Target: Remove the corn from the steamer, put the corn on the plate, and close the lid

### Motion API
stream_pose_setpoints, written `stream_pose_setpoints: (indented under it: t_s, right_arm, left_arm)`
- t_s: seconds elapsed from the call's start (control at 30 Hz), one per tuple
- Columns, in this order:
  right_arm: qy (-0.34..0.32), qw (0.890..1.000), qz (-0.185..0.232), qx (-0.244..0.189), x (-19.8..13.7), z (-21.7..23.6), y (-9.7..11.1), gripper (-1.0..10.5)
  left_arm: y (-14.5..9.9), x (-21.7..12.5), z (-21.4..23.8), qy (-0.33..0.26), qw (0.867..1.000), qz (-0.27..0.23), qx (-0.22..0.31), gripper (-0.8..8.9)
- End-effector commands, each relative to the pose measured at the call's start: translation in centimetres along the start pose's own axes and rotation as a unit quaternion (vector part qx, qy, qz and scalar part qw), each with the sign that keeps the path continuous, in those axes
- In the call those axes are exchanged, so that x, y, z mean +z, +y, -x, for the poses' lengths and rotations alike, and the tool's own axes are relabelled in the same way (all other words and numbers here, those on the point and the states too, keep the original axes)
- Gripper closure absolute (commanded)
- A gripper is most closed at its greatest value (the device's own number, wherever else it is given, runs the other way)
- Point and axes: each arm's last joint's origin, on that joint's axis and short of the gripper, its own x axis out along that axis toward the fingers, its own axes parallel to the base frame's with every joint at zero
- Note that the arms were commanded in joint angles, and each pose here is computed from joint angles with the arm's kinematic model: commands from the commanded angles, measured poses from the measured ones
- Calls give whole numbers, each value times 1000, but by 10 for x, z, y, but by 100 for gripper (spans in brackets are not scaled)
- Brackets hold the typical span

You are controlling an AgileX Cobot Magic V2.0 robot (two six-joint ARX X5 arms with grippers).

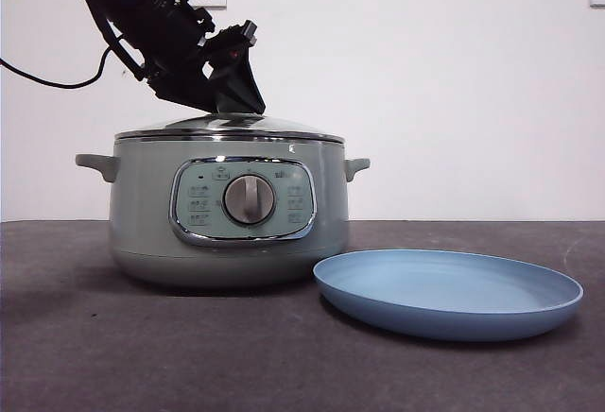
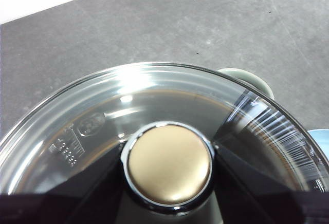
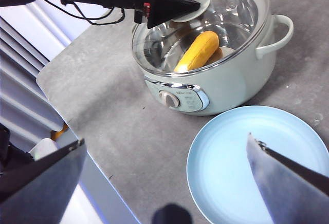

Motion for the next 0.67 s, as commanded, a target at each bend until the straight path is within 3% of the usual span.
stream_pose_setpoints:
  t_s: [0.03,0.3,0.67]
  right_arm:
    - [-1,1000,4,1,1,0,0,351]
    - [-1,1000,4,1,1,0,0,351]
    - [0,1000,4,-7,1,-1,-1,351]
  left_arm:
    - [1,-3,-2,10,1000,3,2,822]
    - [-1,16,17,-27,1000,-5,5,822]
    - [-10,73,80,-80,997,-15,6,822]
